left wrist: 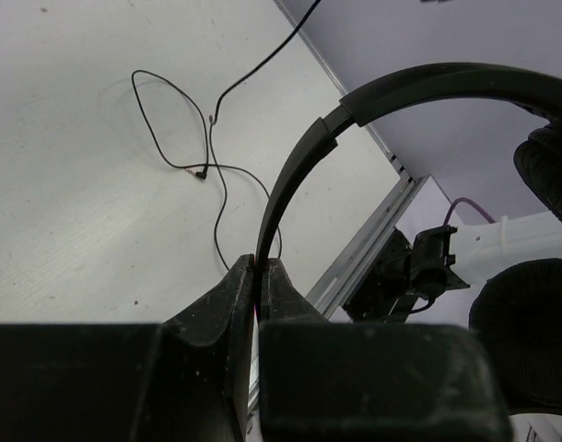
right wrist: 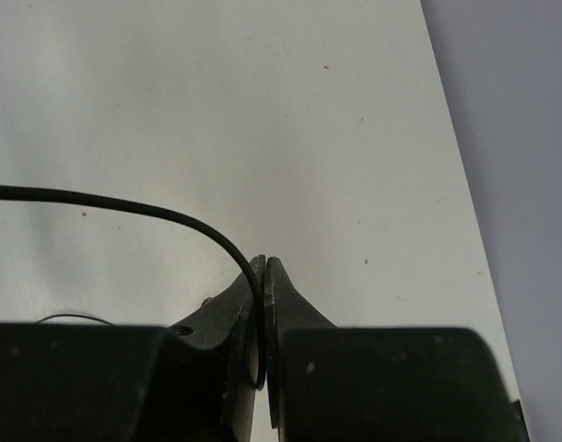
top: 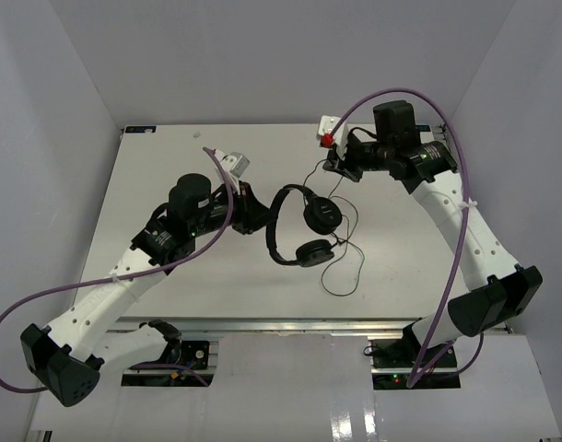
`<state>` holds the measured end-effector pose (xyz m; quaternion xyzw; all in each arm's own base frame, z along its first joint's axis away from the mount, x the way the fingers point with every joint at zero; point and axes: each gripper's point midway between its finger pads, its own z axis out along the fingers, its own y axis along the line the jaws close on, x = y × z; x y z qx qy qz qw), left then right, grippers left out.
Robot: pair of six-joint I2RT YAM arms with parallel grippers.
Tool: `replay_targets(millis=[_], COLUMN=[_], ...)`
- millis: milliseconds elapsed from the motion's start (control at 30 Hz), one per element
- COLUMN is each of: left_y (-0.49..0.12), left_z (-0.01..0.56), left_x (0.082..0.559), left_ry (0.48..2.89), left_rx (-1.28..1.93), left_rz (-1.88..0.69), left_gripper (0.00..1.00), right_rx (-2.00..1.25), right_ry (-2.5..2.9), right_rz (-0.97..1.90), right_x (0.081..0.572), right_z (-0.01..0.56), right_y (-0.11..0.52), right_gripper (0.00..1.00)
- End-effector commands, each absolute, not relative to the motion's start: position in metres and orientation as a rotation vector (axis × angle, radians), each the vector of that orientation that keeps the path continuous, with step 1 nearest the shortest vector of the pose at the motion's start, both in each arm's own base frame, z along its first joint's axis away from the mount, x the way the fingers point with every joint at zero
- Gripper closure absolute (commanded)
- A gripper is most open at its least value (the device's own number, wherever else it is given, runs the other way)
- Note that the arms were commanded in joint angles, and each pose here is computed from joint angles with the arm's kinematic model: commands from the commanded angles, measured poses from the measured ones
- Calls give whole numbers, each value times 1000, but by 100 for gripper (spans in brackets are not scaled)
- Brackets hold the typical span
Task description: Wrap the headphones
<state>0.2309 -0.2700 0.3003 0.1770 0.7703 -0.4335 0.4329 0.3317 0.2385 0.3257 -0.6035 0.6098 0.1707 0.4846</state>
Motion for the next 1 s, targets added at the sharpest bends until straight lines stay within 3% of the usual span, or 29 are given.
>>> replay_targets(millis=[0, 267, 500, 967], left_y=[-271, -258, -244, -251], left_z=[358, 399, 417, 435], left_x=[230, 237, 241, 263], left_ry=[1822, 1820, 1813, 1796], left_rx=[334, 200, 105, 12], left_rz=[-1163, -1130, -1075, -1083], left_gripper=[100, 100, 100, 100], right_rx=[-1438, -1378, -1353, -1224], right_ry=[1393, 1372, 1322, 1275], right_rz=[776, 1091, 1216, 1424], right_x=[292, 283, 277, 262], right_z=[342, 331, 312, 308], right_y=[263, 288, 296, 308], right_gripper=[90, 89, 88, 78])
